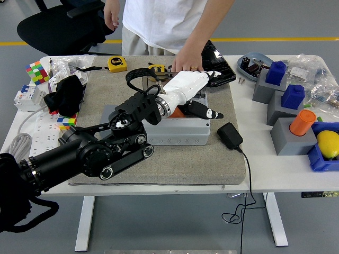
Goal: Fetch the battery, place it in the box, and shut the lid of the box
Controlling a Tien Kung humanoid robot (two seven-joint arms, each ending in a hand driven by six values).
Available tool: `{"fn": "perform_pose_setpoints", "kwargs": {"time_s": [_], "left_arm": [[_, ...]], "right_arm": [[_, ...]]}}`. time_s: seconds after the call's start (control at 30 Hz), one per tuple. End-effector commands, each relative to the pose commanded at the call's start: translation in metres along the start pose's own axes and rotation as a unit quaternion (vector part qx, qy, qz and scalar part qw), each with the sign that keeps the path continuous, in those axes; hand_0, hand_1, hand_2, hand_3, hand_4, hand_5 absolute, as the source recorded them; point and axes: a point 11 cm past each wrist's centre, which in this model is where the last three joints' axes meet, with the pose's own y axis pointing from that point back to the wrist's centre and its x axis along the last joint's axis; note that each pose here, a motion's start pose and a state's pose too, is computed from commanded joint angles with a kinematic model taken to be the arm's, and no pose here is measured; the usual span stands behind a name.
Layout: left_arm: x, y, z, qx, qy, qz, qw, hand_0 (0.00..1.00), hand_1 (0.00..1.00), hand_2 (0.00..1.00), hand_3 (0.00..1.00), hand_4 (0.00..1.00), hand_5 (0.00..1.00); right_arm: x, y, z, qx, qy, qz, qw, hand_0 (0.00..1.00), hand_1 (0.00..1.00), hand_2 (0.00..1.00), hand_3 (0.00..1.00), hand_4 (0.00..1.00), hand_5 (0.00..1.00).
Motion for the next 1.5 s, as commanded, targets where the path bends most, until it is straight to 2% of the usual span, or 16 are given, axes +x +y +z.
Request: {"fn": "perform_pose_setpoints", "kwargs": {"time_s": [0.13, 0.3, 0.33, 0.37, 0.53, 0.57, 0.63, 0.73, 0.8, 0.93, 0.97, 1.13, 1.17, 1.33, 1.37, 1.5], "left_arm": [[0.009, 0.005, 0.016, -0.030, 0.044, 0.029, 0.998, 0.426, 0.626, 0.660, 0.756, 0.998, 0.499], [0.027, 0.010, 0.019, -0.044, 0.076, 0.075, 0.993, 0.452, 0.615, 0.645, 0.734, 0.998, 0.494], [0.031, 0.010, 0.016, -0.040, 0.078, 0.084, 0.993, 0.452, 0.615, 0.645, 0.734, 0.998, 0.494], [0.034, 0.010, 0.013, -0.035, 0.079, 0.089, 0.992, 0.690, 0.746, 0.707, 0.745, 0.998, 0.495], [0.049, 0.006, -0.020, 0.016, 0.069, 0.109, 0.992, 0.690, 0.746, 0.707, 0.745, 0.998, 0.495], [0.052, 0.005, -0.028, 0.028, 0.066, 0.112, 0.991, 0.877, 0.867, 0.818, 0.809, 0.998, 0.517], [0.057, 0.002, -0.041, 0.050, 0.061, 0.113, 0.990, 0.877, 0.867, 0.818, 0.809, 0.998, 0.517], [0.057, 0.001, -0.056, 0.081, 0.055, 0.102, 0.990, 0.877, 0.867, 0.818, 0.809, 0.998, 0.517], [0.051, 0.001, -0.064, 0.102, 0.050, 0.083, 0.990, 0.878, 0.880, 0.850, 0.836, 0.998, 0.552], [0.034, 0.003, -0.066, 0.129, 0.047, 0.038, 0.990, 0.878, 0.880, 0.850, 0.836, 0.998, 0.552], [0.029, 0.003, -0.064, 0.131, 0.047, 0.026, 0.990, 0.795, 0.821, 0.777, 0.777, 0.998, 0.597], [0.017, 0.009, -0.058, 0.138, 0.045, -0.015, 0.989, 0.795, 0.821, 0.777, 0.777, 0.998, 0.597], [0.015, 0.011, -0.056, 0.137, 0.045, -0.020, 0.989, 0.721, 0.767, 0.729, 0.739, 0.998, 0.621], [0.013, 0.020, -0.048, 0.130, 0.047, -0.037, 0.990, 0.721, 0.767, 0.729, 0.739, 0.998, 0.621], [0.012, 0.022, -0.047, 0.130, 0.048, -0.041, 0.989, 0.681, 0.729, 0.710, 0.723, 0.998, 0.641], [0.006, 0.029, -0.047, 0.135, 0.048, -0.054, 0.988, 0.681, 0.729, 0.710, 0.723, 0.998, 0.641]], "right_arm": [[0.001, 0.000, 0.002, -0.001, -0.002, 0.001, 1.000, 0.500, 0.617, 0.664, 0.590, 0.980, 0.505], [0.000, 0.000, 0.002, -0.002, -0.003, 0.001, 1.000, 0.494, 0.617, 0.664, 0.589, 0.979, 0.507], [0.000, 0.000, 0.002, -0.002, -0.003, 0.001, 1.000, 0.494, 0.617, 0.664, 0.589, 0.979, 0.507], [0.000, 0.000, 0.002, -0.002, -0.003, 0.000, 1.000, 0.498, 0.618, 0.664, 0.590, 0.980, 0.506], [0.000, 0.000, 0.001, -0.001, -0.001, 0.001, 1.000, 0.498, 0.618, 0.664, 0.590, 0.980, 0.506], [0.000, 0.000, 0.000, -0.001, 0.000, 0.000, 1.000, 0.497, 0.617, 0.664, 0.590, 0.980, 0.506], [0.000, 0.000, -0.001, 0.000, 0.000, 0.000, 1.000, 0.497, 0.617, 0.664, 0.590, 0.980, 0.506], [0.000, 0.000, -0.001, 0.000, 0.000, 0.000, 1.000, 0.497, 0.617, 0.664, 0.590, 0.980, 0.506], [0.000, 0.000, -0.001, 0.001, 0.000, 0.001, 1.000, 0.497, 0.617, 0.664, 0.589, 0.980, 0.505], [0.002, 0.000, -0.001, 0.000, 0.000, 0.002, 1.000, 0.497, 0.617, 0.664, 0.589, 0.980, 0.505], [0.003, 0.000, 0.000, -0.001, 0.000, 0.002, 1.000, 0.497, 0.618, 0.664, 0.590, 0.981, 0.506], [0.004, 0.000, 0.000, -0.001, 0.000, 0.003, 1.000, 0.497, 0.618, 0.664, 0.590, 0.981, 0.506], [0.004, 0.000, -0.001, 0.000, 0.000, 0.003, 1.000, 0.502, 0.617, 0.664, 0.590, 0.981, 0.506], [0.005, 0.001, 0.001, -0.001, 0.000, 0.004, 1.000, 0.502, 0.617, 0.664, 0.590, 0.981, 0.506], [0.005, 0.001, 0.001, -0.001, 0.000, 0.004, 1.000, 0.498, 0.617, 0.664, 0.590, 0.982, 0.506], [0.005, 0.001, 0.002, -0.002, -0.002, 0.004, 1.000, 0.498, 0.617, 0.664, 0.590, 0.982, 0.506]]}}
